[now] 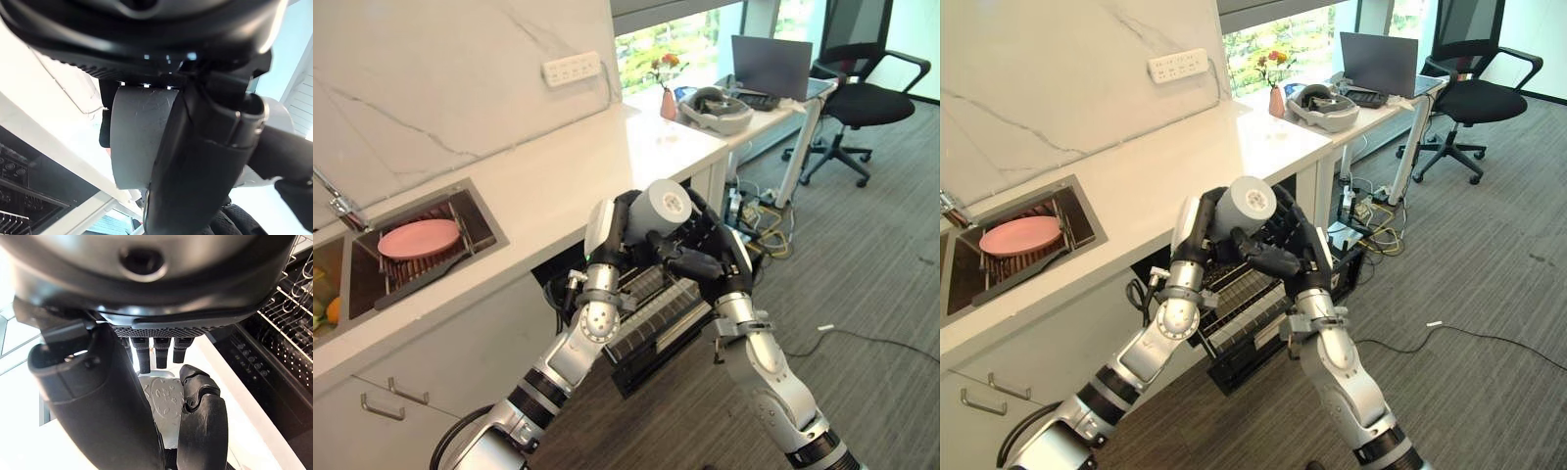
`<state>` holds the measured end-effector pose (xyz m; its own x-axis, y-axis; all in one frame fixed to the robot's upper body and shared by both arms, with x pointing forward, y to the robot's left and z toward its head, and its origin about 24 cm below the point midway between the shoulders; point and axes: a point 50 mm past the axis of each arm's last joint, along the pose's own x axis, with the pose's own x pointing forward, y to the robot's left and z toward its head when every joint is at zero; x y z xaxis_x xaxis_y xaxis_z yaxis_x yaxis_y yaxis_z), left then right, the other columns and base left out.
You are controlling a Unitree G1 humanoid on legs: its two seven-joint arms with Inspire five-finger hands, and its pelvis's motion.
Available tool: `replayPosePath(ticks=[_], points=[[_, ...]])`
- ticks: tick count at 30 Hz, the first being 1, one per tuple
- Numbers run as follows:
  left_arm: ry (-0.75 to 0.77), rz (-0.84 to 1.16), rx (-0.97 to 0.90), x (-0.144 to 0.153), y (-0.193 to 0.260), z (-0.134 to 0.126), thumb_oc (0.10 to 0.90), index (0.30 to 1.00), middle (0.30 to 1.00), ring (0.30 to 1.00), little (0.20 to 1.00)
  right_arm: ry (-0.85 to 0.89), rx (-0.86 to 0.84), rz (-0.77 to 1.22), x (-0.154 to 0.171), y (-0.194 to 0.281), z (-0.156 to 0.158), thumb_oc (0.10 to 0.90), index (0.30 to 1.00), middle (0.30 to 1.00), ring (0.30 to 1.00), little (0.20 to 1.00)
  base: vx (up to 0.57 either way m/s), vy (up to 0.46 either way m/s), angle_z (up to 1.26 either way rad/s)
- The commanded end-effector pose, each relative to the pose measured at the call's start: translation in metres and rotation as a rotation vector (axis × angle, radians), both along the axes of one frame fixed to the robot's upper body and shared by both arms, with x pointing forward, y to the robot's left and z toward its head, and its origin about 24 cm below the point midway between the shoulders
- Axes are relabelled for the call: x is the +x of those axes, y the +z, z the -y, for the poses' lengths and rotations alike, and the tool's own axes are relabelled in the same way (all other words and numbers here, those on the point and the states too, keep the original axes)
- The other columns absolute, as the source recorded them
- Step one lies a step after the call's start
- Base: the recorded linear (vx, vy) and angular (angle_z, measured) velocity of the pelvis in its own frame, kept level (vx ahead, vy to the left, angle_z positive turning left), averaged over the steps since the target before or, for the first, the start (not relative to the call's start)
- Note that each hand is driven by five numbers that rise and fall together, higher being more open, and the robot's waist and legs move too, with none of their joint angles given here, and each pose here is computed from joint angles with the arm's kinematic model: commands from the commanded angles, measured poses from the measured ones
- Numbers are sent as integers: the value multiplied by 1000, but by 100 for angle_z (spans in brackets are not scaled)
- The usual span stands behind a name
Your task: Place the dishes in the dishwasher.
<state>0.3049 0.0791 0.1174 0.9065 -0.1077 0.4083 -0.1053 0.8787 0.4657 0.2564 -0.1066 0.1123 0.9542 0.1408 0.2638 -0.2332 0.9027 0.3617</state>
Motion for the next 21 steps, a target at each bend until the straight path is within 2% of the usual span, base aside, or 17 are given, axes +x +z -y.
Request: replayPosePath(ticks=[1,8,18,19,20,21], points=[[-198,226,126,-8,33,44,400,300,300,300,300,119,161,438,-6,90,-33,800,900,900,900,900,-16,-1,4],[-309,264,211,-19,31,66,400,300,300,300,300,195,161,503,-9,107,-52,800,900,900,900,900,-7,-1,6],[-387,369,367,-31,30,90,400,300,300,300,300,239,268,551,-13,131,-74,800,900,900,900,900,4,2,2],[-392,381,377,-32,31,92,400,300,300,300,300,240,272,557,-13,133,-76,552,528,528,528,528,2,1,6],[-403,388,383,-33,31,94,400,300,300,300,300,250,277,572,-14,137,-77,400,300,300,300,300,1,0,5],[-417,389,391,-34,29,96,400,300,300,300,300,261,273,598,-16,141,-79,400,300,300,300,300,-2,0,3]])
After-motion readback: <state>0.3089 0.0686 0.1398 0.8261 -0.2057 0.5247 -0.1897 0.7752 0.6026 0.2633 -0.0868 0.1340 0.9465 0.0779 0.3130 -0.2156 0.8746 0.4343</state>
